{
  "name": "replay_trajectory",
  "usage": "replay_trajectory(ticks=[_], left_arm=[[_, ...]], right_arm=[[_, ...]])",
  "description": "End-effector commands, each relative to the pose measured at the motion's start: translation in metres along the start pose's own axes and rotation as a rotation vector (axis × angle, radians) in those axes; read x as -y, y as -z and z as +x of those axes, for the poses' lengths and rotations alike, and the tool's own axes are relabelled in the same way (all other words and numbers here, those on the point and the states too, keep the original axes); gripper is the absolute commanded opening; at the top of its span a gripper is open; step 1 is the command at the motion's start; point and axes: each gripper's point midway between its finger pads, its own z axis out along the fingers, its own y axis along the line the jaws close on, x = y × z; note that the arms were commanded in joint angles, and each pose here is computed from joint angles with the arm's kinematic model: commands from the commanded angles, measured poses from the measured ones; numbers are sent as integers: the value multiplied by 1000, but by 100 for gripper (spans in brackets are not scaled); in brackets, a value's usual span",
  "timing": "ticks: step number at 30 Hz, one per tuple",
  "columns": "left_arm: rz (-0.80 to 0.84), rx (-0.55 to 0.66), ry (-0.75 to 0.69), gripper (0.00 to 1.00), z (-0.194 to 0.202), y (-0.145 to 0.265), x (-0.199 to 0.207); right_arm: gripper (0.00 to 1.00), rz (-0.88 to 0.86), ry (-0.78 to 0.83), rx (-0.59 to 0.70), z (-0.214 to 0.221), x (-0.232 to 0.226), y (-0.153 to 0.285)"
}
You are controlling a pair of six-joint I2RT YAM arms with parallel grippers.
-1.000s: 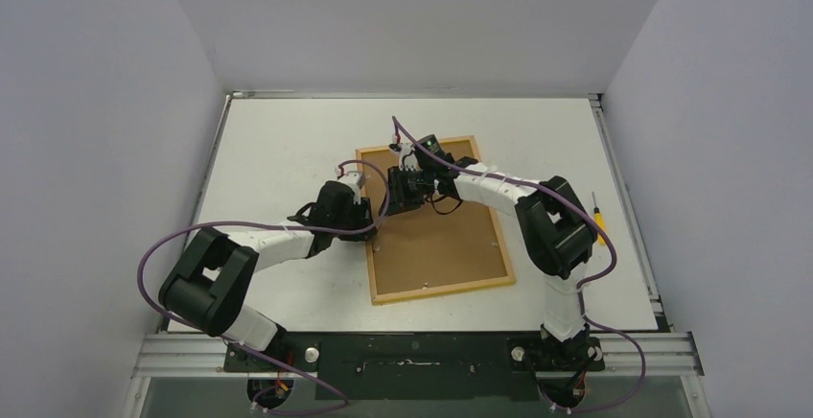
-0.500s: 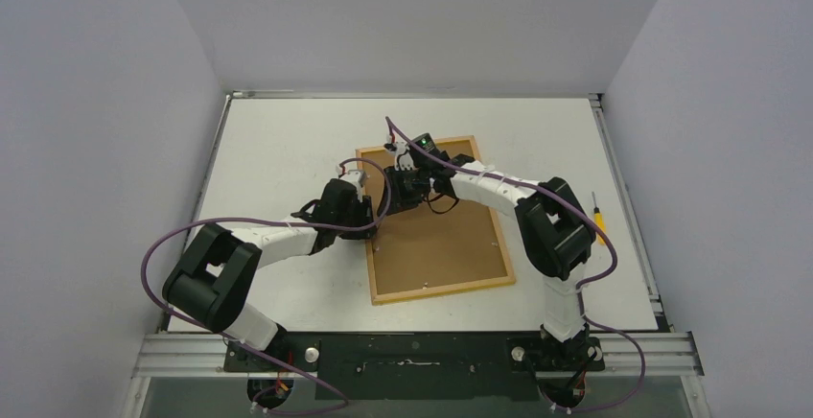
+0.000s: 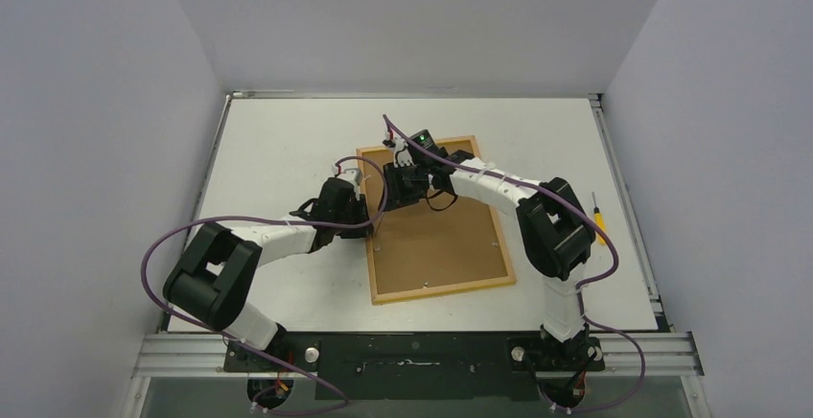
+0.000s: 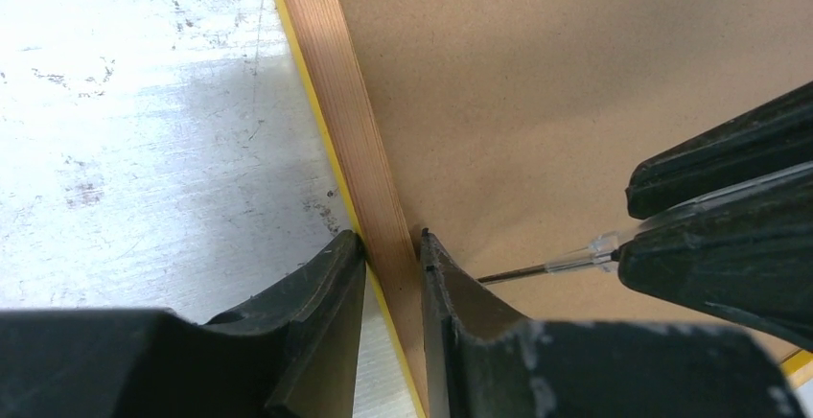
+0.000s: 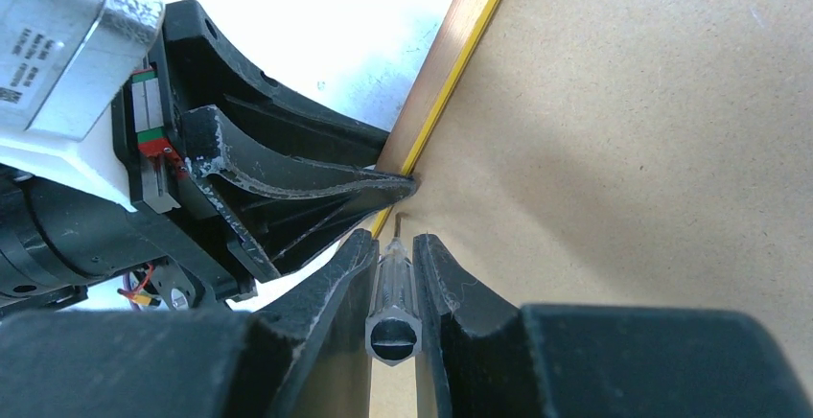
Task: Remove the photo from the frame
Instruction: Release the photo frame item from the photo frame.
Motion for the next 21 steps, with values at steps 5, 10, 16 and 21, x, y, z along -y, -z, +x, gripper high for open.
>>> replay_trajectory(ticks=[5,10,16,21], left_arm=[[14,-40,-17,18,5,-5,3],[17,-44,-25,14,5,-6,4],[14,-45,-30,9,5,-6,3],[12,-43,-31,7,5,-5,3]], right_arm=[[5,-52,30,-36,-4,-4,-6],[5,-50,40,-75,-1,-3,-6],[5,-27,57,-69,-12,3,2],[5,-16,59,-61,-20,9,7]])
